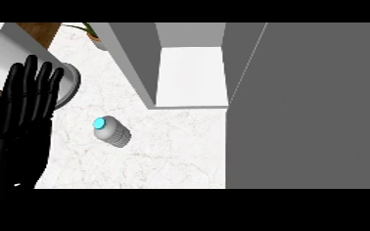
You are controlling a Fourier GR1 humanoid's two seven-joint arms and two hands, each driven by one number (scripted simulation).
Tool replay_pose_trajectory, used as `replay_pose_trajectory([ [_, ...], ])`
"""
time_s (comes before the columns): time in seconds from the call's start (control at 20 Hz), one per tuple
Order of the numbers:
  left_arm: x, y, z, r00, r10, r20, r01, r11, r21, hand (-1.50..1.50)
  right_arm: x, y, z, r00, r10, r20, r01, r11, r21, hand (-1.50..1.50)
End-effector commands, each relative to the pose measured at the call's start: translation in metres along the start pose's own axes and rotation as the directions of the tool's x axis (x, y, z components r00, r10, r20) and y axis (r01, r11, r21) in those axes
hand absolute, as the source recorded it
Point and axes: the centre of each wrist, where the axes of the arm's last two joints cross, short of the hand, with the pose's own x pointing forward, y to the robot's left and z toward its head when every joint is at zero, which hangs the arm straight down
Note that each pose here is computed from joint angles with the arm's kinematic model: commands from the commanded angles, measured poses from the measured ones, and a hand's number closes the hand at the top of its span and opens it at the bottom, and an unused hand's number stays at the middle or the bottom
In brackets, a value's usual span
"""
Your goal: Pick up the bottled water, place it into the cabinet and close the cabinet
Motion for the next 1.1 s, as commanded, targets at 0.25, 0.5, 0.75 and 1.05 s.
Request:
replay_pose_trajectory([
  [0.25,-0.004,-0.003,0.009,0.959,-0.269,-0.085,0.279,0.858,0.432,-1.50,0.017,-0.004,0.019,1.000,-0.027,0.013,0.026,0.997,0.067,-1.50],
  [0.5,0.012,-0.019,0.031,0.985,-0.043,-0.167,0.141,0.764,0.629,-1.50,0.041,0.020,0.046,0.972,-0.215,-0.099,0.230,0.953,0.195,-1.50],
  [0.75,0.044,-0.062,0.031,0.989,-0.024,-0.143,0.113,0.745,0.657,-1.50,0.060,0.034,0.047,0.972,-0.220,-0.084,0.234,0.946,0.223,-1.50],
  [1.05,0.079,-0.076,0.056,0.984,-0.029,-0.175,0.138,0.744,0.654,-1.50,0.082,0.045,0.067,0.971,-0.221,-0.095,0.237,0.947,0.215,-1.50],
])
